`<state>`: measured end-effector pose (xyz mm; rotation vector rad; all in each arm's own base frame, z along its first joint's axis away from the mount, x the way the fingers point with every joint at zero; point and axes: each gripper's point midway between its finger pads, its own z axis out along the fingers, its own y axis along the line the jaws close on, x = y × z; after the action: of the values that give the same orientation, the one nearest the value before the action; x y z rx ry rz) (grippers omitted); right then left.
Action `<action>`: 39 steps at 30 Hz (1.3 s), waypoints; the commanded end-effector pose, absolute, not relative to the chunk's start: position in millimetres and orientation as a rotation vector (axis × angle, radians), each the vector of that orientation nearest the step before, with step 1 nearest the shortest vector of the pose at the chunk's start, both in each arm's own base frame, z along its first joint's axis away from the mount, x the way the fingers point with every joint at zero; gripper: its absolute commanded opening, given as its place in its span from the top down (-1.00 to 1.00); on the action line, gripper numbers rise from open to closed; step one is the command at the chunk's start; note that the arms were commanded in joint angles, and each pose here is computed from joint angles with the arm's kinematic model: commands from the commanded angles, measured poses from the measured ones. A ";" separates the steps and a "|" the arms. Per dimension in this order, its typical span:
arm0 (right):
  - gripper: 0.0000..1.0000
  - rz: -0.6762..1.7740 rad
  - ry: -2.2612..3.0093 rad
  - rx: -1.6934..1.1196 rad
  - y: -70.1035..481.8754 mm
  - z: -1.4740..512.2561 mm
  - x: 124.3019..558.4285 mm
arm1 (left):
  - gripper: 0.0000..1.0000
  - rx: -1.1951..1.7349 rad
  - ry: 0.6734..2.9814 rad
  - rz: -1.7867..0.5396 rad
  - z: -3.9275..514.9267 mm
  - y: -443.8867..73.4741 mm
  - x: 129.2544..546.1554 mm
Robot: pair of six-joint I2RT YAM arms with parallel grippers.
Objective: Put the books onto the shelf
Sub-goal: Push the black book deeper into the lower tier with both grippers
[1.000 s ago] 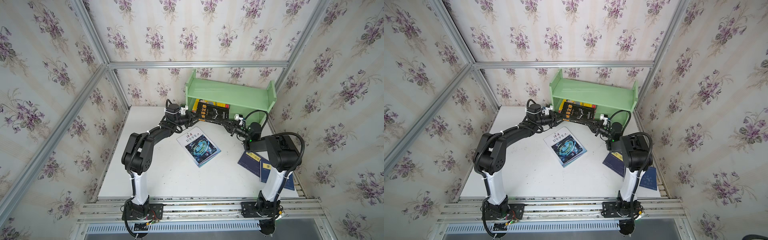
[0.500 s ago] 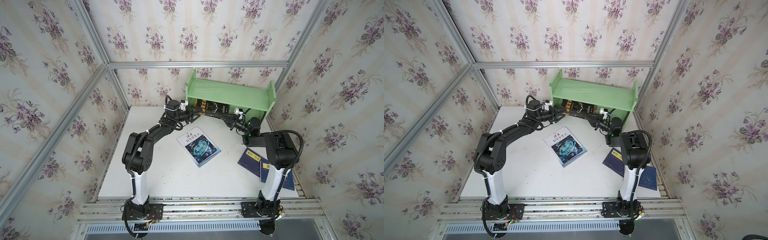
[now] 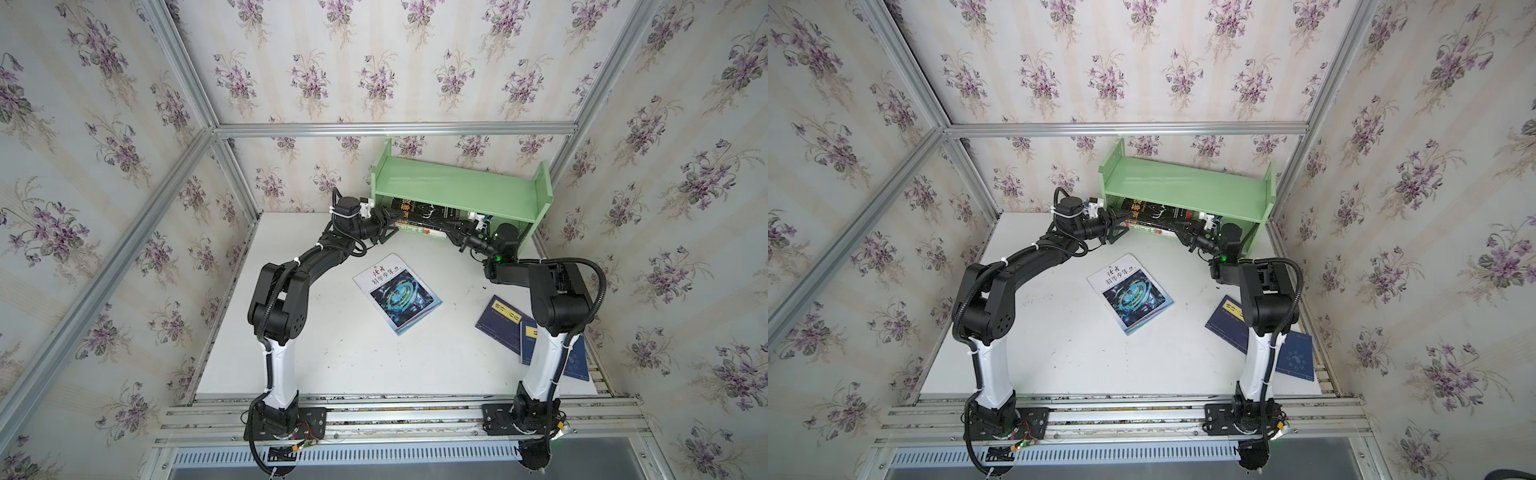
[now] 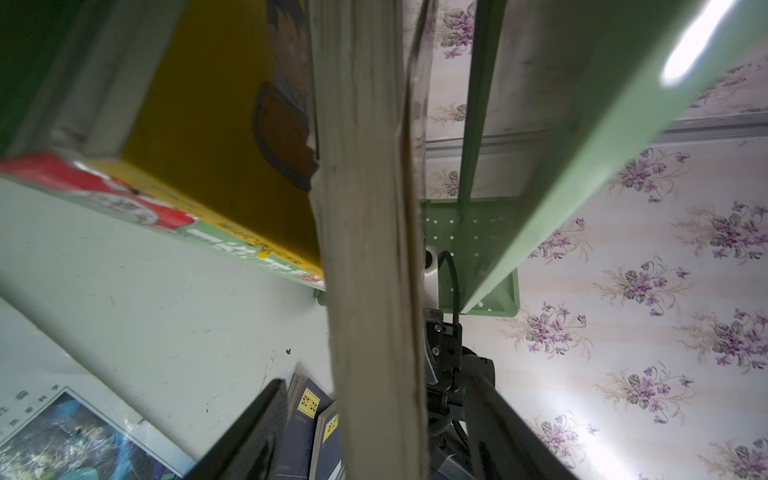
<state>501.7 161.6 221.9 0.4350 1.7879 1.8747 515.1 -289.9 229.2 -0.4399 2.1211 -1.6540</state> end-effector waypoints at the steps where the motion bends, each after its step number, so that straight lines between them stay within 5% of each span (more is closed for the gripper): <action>1: 0.94 1.797 1.730 0.320 160.3 238.8 507.1 | -0.45 -0.480 2.124 -1.612 223.2 -284.1 517.7; 7: 0.94 1.736 1.757 0.282 166.8 242.0 513.6 | -0.99 -0.560 2.146 -1.500 207.2 -264.8 513.2; 39: 0.94 1.653 1.780 0.333 169.5 233.8 533.2 | -0.99 -0.723 2.172 -1.368 182.2 -243.2 548.2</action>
<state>531.8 167.1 208.0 0.4654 1.8536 1.6643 544.2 -244.4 180.8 -0.7021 2.1844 -1.3672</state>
